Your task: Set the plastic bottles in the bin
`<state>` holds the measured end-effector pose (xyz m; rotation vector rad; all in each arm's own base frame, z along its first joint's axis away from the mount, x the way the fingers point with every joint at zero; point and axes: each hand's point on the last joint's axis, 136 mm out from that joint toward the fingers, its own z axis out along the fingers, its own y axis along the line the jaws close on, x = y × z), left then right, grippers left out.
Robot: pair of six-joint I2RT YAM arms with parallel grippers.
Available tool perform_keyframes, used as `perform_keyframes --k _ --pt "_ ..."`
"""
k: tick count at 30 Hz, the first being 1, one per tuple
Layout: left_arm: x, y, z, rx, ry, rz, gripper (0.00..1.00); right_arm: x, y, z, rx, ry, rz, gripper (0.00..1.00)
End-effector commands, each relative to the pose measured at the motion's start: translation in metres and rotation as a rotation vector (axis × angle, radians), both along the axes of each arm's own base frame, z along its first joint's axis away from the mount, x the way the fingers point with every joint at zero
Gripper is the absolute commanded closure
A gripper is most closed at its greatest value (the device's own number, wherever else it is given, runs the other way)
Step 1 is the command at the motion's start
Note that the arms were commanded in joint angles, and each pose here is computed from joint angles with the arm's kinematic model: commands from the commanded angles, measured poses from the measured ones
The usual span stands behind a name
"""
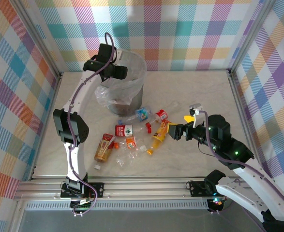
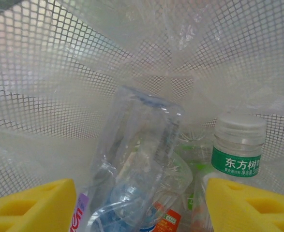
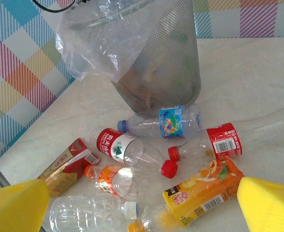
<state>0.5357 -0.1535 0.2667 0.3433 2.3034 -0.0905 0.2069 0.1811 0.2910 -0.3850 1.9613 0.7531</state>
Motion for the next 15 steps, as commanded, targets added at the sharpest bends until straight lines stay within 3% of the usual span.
perform_keyframes --k 1,8,12,15 --pt "-0.016 0.004 0.049 -0.056 -0.073 -0.002 0.25 -0.003 0.002 -0.001 0.007 0.018 0.013 0.00" --pt "-0.037 0.000 0.087 -0.136 -0.121 -0.028 0.14 0.000 0.002 -0.003 0.007 0.028 -0.005 0.00" --pt "-0.059 -0.004 0.113 -0.200 -0.152 -0.058 0.00 0.001 -0.001 0.002 0.016 0.016 -0.020 0.00" --pt "-0.079 -0.006 0.128 -0.244 -0.172 -0.086 0.00 0.003 -0.004 0.000 0.002 0.026 -0.044 0.00"
